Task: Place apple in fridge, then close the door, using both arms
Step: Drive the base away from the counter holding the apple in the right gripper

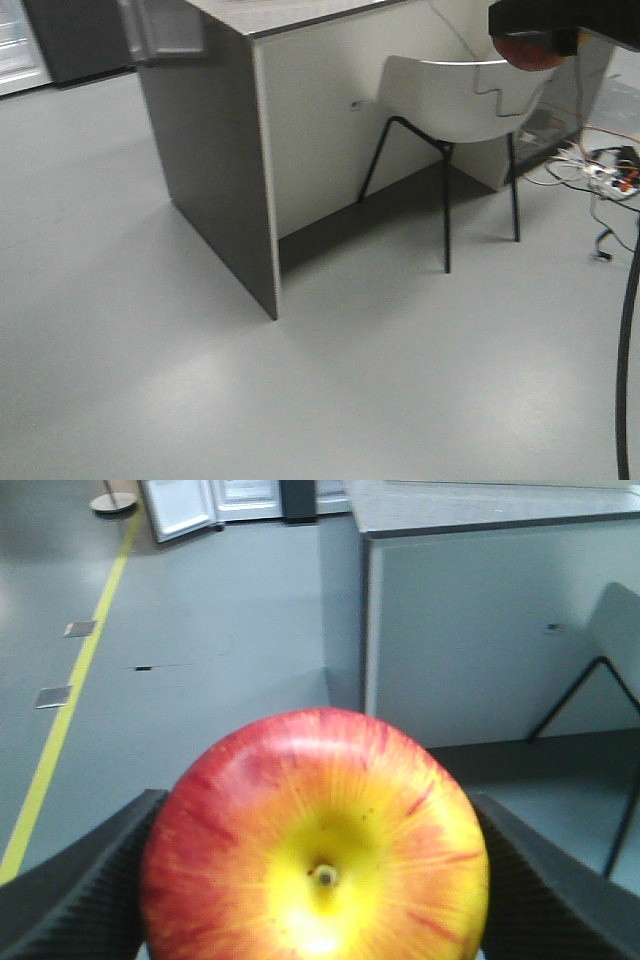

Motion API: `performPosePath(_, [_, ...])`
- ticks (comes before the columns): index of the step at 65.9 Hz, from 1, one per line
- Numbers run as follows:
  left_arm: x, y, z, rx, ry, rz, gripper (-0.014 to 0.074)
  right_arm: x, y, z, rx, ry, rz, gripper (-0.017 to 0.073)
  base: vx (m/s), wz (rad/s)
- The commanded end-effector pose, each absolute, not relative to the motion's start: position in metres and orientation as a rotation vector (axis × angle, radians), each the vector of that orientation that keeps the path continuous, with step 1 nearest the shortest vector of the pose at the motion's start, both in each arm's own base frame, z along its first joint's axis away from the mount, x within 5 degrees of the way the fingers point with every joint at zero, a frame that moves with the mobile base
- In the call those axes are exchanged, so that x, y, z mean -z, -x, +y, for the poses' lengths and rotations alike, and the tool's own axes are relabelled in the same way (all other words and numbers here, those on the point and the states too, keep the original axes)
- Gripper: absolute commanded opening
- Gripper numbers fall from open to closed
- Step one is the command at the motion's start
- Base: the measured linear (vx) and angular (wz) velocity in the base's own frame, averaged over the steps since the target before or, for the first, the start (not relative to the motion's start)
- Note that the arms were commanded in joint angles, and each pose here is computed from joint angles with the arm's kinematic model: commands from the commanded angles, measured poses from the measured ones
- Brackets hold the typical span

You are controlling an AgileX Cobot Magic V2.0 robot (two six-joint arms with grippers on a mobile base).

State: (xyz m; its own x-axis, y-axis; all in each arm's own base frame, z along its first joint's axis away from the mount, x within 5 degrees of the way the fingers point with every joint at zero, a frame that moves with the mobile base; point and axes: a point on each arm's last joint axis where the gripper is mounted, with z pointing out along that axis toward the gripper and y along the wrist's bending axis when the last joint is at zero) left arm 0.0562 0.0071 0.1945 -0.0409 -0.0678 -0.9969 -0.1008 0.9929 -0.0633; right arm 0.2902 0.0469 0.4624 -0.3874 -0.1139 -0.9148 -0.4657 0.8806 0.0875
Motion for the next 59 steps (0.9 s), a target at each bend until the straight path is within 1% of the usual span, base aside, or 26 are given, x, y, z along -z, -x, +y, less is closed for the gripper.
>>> performPosePath(1, [-0.2079, -0.0551, 0.0044, 0.002, 0.104, 1.52, -0.0006, -0.4863, -0.28, 0.0455, -0.399, 0.384, 1.836, 0.0122, -0.03, 0.44])
performPosePath(59, [-0.2079, -0.0551, 0.0044, 0.002, 0.104, 1.52, -0.0006, -0.4863, -0.28, 0.0455, -0.399, 0.384, 1.836, 0.0122, -0.01, 0.37])
